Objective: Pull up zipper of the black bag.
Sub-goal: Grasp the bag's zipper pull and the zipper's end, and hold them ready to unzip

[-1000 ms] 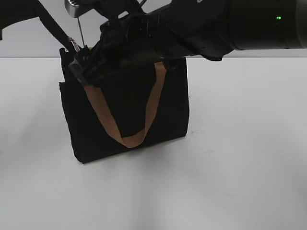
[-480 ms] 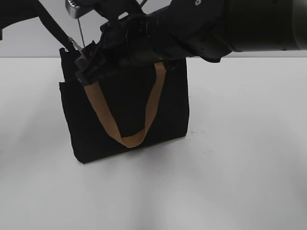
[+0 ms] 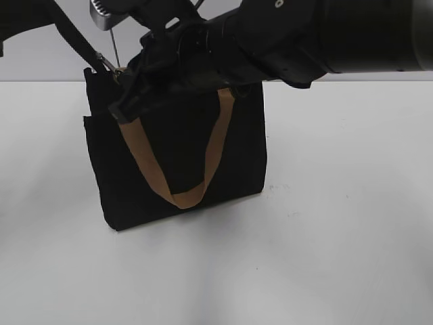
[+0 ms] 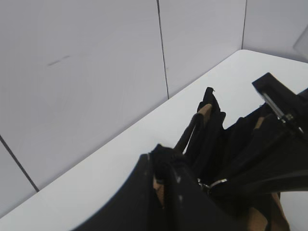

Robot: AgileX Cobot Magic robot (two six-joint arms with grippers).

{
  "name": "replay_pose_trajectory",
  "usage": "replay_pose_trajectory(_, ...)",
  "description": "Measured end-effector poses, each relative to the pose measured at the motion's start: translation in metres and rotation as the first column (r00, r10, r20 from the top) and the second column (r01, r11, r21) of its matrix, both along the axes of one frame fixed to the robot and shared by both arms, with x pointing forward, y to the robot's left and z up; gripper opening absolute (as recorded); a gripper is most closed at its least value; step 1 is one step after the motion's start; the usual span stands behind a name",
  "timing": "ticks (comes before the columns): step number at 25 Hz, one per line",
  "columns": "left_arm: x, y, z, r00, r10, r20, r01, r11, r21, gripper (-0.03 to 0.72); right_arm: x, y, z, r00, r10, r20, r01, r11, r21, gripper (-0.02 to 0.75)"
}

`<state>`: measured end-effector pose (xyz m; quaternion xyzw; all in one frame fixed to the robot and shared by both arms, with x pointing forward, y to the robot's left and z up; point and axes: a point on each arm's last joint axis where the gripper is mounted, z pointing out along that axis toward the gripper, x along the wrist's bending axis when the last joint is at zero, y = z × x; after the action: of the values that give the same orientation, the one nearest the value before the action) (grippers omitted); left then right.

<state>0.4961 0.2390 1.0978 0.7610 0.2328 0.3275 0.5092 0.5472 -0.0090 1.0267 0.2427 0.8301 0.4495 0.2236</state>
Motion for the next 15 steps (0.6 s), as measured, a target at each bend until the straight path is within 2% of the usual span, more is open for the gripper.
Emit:
replay_pose_trajectory(5, 0.000, 0.000, -0.001, 1.000, -0.006, 0.000, 0.006, 1.000, 0.019, 0.029, 0.000, 0.000, 0.000, 1.000, 0.002, 0.002, -0.002, 1.000, -0.002, -0.001)
replay_pose_trajectory(11, -0.005, 0.001, -0.011, 0.998, -0.061, -0.035, 0.066, 0.984, 0.164, 0.029, 0.000, 0.000, 0.000, 1.000, 0.002, 0.002, -0.002, 1.000, -0.002, -0.001)
replay_pose_trajectory(15, -0.006, 0.006, -0.018, 0.995, -0.027, -0.094, 0.048, 0.971, 0.233, 0.029, -0.001, 0.000, 0.002, 1.000, 0.006, 0.011, -0.006, 1.000, -0.003, -0.001)
